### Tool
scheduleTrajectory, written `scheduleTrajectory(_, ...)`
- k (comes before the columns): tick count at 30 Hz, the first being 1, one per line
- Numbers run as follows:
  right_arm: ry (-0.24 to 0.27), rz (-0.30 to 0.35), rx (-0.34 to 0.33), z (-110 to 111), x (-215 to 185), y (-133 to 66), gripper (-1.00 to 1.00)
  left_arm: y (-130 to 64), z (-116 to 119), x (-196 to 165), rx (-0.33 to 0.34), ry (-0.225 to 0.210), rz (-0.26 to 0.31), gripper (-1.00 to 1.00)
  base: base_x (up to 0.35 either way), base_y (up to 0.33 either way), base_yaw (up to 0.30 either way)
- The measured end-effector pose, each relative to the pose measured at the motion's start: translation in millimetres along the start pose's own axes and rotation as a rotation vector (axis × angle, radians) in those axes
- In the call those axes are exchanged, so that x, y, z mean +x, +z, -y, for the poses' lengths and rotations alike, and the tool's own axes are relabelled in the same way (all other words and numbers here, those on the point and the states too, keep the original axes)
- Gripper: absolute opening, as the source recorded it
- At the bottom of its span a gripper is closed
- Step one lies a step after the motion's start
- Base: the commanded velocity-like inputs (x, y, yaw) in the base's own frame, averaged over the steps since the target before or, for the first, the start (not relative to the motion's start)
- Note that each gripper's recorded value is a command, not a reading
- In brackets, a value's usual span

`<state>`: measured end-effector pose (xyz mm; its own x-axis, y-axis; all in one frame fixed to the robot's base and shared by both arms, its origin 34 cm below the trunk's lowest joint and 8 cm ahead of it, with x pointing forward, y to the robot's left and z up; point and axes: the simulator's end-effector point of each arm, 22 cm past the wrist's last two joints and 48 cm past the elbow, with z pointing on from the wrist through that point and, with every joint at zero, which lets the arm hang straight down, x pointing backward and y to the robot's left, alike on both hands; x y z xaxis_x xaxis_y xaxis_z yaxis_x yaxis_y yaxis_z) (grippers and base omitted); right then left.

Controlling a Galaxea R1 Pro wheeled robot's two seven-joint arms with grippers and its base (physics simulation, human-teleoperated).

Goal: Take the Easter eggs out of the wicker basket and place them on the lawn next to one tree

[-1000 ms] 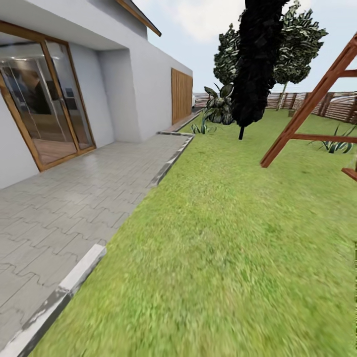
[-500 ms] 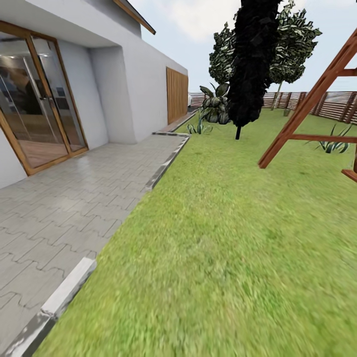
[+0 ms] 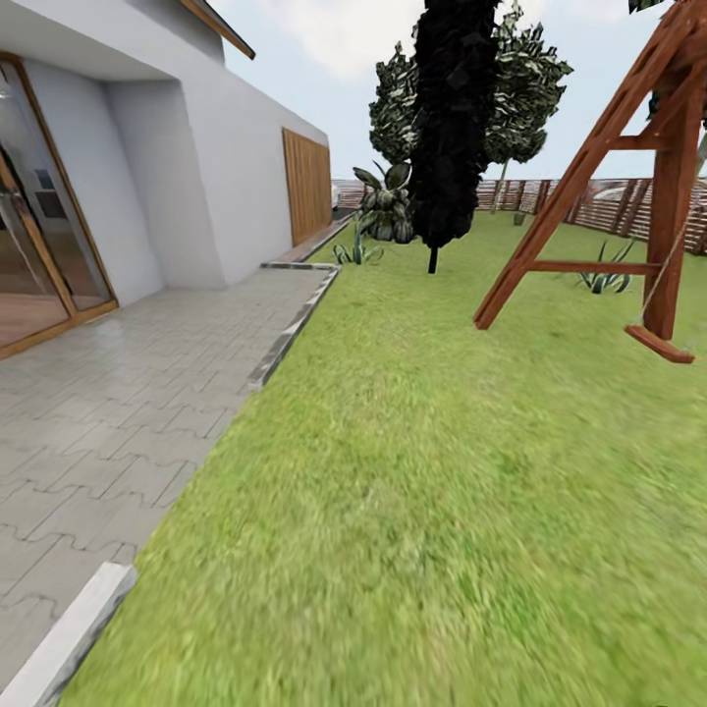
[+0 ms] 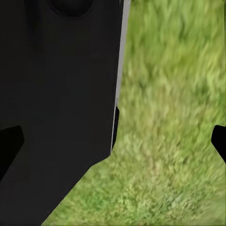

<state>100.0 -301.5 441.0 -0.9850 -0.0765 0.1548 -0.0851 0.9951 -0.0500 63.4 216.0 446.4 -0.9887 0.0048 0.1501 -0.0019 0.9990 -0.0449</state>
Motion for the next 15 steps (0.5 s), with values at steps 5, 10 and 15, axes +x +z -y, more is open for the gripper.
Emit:
scheduleTrajectory(5,0.0,0.0,0.0,0.0,0.1,0.0,1.0,0.0,0.0,0.5,0.0,0.0,-0.001,1.0,0.332,0.0,-0.295)
scheduleTrajectory(10,0.0,-0.001,0.0,0.0,0.2,0.0,1.0,0.0,0.0,0.2,0.0,0.0,0.0,1.0,0.332,0.0,-0.277)
scheduleTrajectory(15,0.0,-0.001,0.002,0.3,0.0,0.0,1.0,0.0,0.0,0.2,0.0,0.0,0.0,1.0,0.332,0.0,-0.068)
